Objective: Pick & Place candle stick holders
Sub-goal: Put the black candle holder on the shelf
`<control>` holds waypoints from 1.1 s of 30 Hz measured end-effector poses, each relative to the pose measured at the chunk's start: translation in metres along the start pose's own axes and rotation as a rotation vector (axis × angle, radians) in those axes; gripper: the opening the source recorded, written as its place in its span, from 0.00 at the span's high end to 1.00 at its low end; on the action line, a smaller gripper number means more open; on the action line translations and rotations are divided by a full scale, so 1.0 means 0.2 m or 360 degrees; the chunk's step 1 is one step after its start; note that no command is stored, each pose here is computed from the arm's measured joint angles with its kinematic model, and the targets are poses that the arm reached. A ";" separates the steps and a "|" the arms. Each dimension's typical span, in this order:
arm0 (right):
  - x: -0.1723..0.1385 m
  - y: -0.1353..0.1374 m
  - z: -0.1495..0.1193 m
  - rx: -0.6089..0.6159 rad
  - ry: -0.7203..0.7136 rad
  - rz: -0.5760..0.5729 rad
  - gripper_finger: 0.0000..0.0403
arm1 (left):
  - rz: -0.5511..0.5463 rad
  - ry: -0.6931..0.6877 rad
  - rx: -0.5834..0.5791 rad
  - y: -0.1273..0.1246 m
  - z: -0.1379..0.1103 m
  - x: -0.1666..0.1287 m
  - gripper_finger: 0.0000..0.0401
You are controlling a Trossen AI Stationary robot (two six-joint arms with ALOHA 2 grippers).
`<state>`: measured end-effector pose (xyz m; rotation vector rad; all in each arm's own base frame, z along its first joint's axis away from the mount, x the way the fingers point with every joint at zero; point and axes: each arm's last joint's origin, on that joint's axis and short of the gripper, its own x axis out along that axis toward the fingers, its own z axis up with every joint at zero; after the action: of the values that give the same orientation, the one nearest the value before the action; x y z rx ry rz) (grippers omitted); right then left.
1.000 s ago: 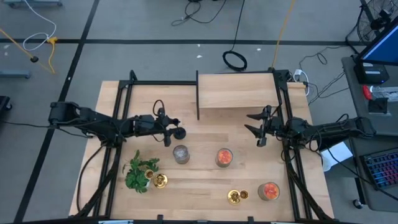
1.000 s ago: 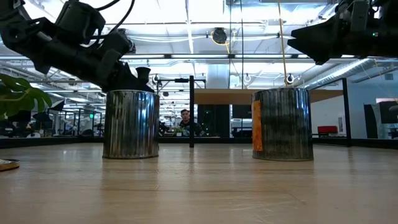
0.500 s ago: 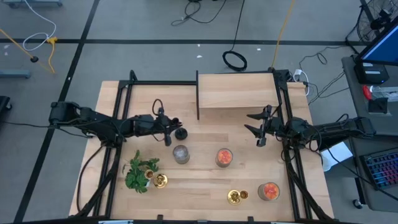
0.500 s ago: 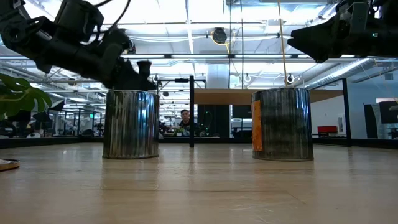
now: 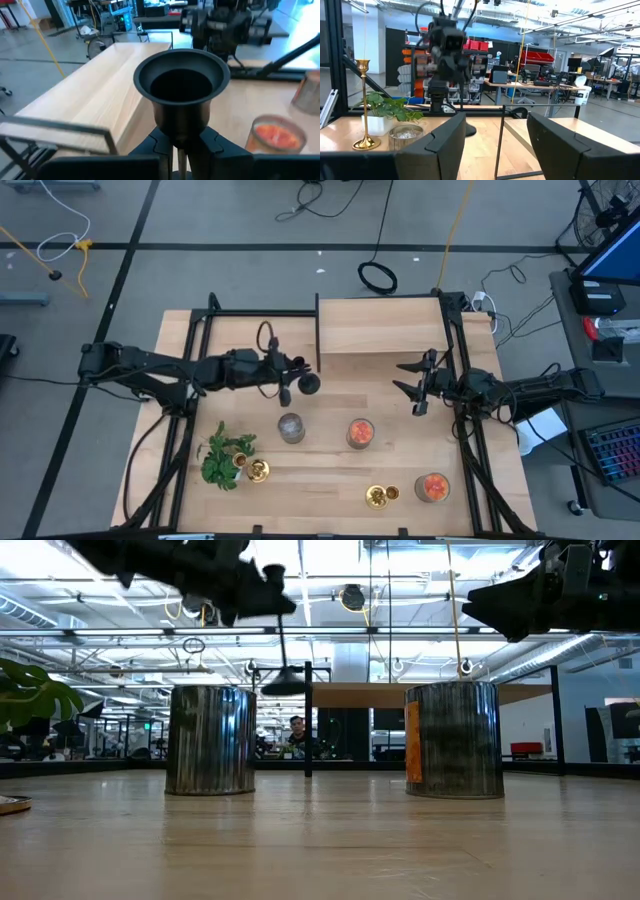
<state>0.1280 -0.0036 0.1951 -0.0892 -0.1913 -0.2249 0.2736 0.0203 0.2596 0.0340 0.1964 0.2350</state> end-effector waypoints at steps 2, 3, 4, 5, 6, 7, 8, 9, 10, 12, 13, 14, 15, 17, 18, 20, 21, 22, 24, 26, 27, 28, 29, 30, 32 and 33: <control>0.00 0.00 0.00 0.0000 0.0000 0.0000 0.47 | -0.0002 -0.0022 -0.0028 0.00 0.08 0.01 0.90; 0.00 0.00 0.00 0.0001 0.0000 0.0001 0.47 | -0.0015 -0.0032 -0.0015 0.00 0.11 0.01 0.90; 0.00 0.00 0.00 0.0000 0.0001 0.0000 0.47 | -0.0034 -0.0046 0.0019 0.00 0.15 0.01 0.90; 0.00 0.00 0.00 0.0000 0.0000 0.0000 0.47 | -0.0046 -0.0061 0.0055 0.00 0.19 0.01 0.91; 0.00 0.00 0.00 0.0001 0.0000 0.0000 0.47 | -0.0045 -0.0086 0.0075 0.00 0.22 0.01 0.92; 0.00 0.00 0.00 0.0000 0.0000 0.0000 0.47 | -0.0042 -0.0120 0.0091 0.01 0.26 0.01 0.92; 0.00 0.00 0.00 0.0001 0.0000 0.0001 0.47 | -0.0036 -0.0153 0.0100 0.02 0.30 0.01 0.92; 0.00 0.00 0.00 0.0001 0.0000 0.0000 0.47 | -0.0035 -0.0168 0.0111 0.03 0.33 0.00 0.92; 0.00 0.00 0.00 0.0001 0.0000 0.0000 0.47 | -0.0030 -0.0173 0.0119 0.05 0.36 0.00 0.92; 0.00 0.00 0.00 0.0001 0.0000 0.0001 0.47 | -0.0010 -0.0161 0.0122 0.09 0.39 0.00 0.92; 0.00 0.00 0.00 0.0001 0.0000 0.0000 0.47 | 0.0012 -0.0163 0.0117 0.11 0.40 0.00 0.92; 0.00 0.00 0.00 0.0001 0.0000 0.0000 0.47 | 0.0037 -0.0169 0.0112 0.14 0.41 0.01 0.91; 0.00 0.00 0.00 0.0001 0.0000 0.0000 0.47 | 0.0059 -0.0187 0.0107 0.16 0.41 0.02 0.90; 0.00 0.00 0.00 0.0001 0.0000 0.0000 0.47 | 0.0090 -0.0220 0.0095 0.23 0.42 0.04 0.90; 0.00 0.00 0.00 0.0001 0.0000 0.0000 0.47 | 0.0077 -0.0241 0.0082 0.26 0.42 0.05 0.90; 0.00 0.00 0.00 0.0001 -0.0001 0.0000 0.47 | 0.0031 -0.0268 0.0048 0.33 0.40 0.09 0.92; 0.00 0.00 0.00 0.0001 -0.0001 0.0000 0.47 | 0.0010 -0.0279 0.0034 0.36 0.39 0.10 0.92; 0.00 0.00 0.00 0.0001 -0.0001 0.0000 0.47 | -0.0006 -0.0300 0.0032 0.39 0.38 0.12 0.92; 0.00 0.00 0.00 0.0002 -0.0002 0.0000 0.47 | -0.0015 -0.0375 0.0041 0.45 0.38 0.15 0.92; 0.00 0.00 0.00 0.0002 -0.0002 0.0000 0.47 | -0.0004 -0.0449 0.0018 0.51 0.38 0.16 0.92; 0.00 0.00 0.00 0.0002 -0.0003 0.0000 0.47 | -0.0008 -0.0476 0.0001 0.53 0.38 0.17 0.92; 0.00 0.00 0.00 0.0002 -0.0003 0.0000 0.47 | -0.0017 -0.0489 -0.0014 0.56 0.38 0.19 0.92; 0.00 0.00 0.00 0.0002 -0.0004 0.0000 0.47 | -0.0021 -0.0488 -0.0020 0.58 0.38 0.20 0.92; 0.00 0.00 0.00 0.0002 -0.0004 0.0000 0.47 | -0.0015 -0.0475 -0.0020 0.60 0.38 0.22 0.92; 0.00 0.00 0.00 0.0002 -0.0004 0.0000 0.47 | 0.0006 -0.0445 -0.0023 0.64 0.40 0.27 0.91; 0.00 0.00 0.00 0.0002 -0.0004 0.0000 0.47 | 0.0020 -0.0420 -0.0029 0.67 0.40 0.29 0.91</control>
<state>0.1280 -0.0036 0.1954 -0.0882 -0.1937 -0.2250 0.3153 0.1627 0.3348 0.0477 -0.0688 0.2425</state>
